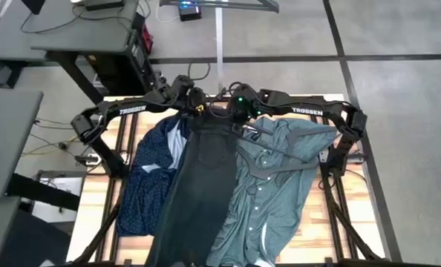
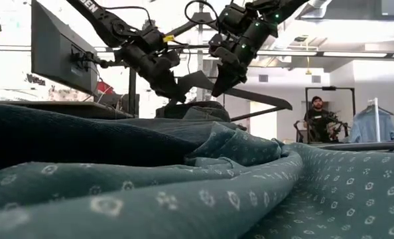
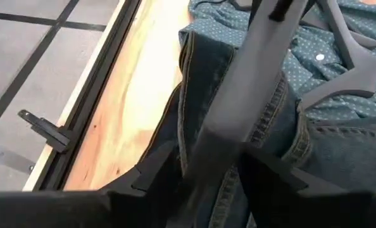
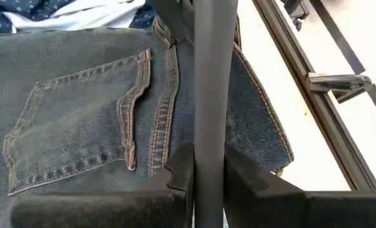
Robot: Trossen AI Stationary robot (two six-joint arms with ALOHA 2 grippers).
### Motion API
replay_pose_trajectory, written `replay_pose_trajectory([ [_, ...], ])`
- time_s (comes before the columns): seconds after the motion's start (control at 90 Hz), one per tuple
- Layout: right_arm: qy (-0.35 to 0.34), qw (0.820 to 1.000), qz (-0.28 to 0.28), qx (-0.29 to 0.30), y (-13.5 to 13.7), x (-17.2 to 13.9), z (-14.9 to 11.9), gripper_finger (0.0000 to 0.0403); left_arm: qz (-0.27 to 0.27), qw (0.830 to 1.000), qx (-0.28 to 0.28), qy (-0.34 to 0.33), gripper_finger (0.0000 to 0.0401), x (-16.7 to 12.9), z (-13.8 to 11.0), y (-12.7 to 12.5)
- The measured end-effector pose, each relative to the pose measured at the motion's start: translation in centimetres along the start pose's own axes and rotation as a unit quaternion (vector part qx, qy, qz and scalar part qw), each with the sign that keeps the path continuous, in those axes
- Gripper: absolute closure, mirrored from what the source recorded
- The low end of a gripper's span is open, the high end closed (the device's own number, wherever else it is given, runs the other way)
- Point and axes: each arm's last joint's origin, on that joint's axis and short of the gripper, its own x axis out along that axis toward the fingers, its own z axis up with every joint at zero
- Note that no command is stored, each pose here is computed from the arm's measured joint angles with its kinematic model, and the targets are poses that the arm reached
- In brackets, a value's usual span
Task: Hang clothes
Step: Hang the black pants on the rack
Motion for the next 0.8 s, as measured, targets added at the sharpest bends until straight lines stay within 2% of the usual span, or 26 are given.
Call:
replay_pose_trajectory([
  [0.067, 0.000, 1.000, 0.002, -0.002, 0.1, 0.0, 0.0, 0.0364, 0.003, 1.000, -0.007, 0.001, 0.0278, 0.1, 0.1, -0.1],
  [0.2, 0.003, 1.000, 0.004, -0.015, 0.2, 0.0, 0.0, 0.0353, -0.011, 1.000, -0.008, 0.009, 0.0369, 0.1, -0.1, -0.3],
  [0.333, 0.005, 1.000, -0.001, -0.004, 0.2, 0.0, -0.1, 0.0338, -0.014, 0.999, -0.025, 0.016, 0.0370, 0.1, -0.3, -0.4],
  [0.489, 0.013, 0.999, -0.003, 0.044, -0.5, -1.1, 0.7, 0.0313, -0.012, 0.999, -0.025, 0.018, 0.0371, 0.0, -0.2, -0.4],
  [0.611, -0.008, 0.998, 0.008, 0.058, -1.7, -3.8, 2.3, 0.0281, 0.012, 0.999, -0.037, 0.038, 0.0376, 0.1, -0.6, -0.2],
  [0.722, -0.032, 0.996, 0.030, 0.073, -3.3, -6.4, 3.2, 0.0245, 0.017, 0.999, -0.033, 0.032, 0.0376, -0.1, -0.5, 0.0],
  [0.8, -0.052, 0.995, 0.021, 0.084, -4.8, -8.1, 3.5, 0.0221, 0.012, 0.999, -0.033, 0.033, 0.0376, -0.1, -0.5, 0.0],
])
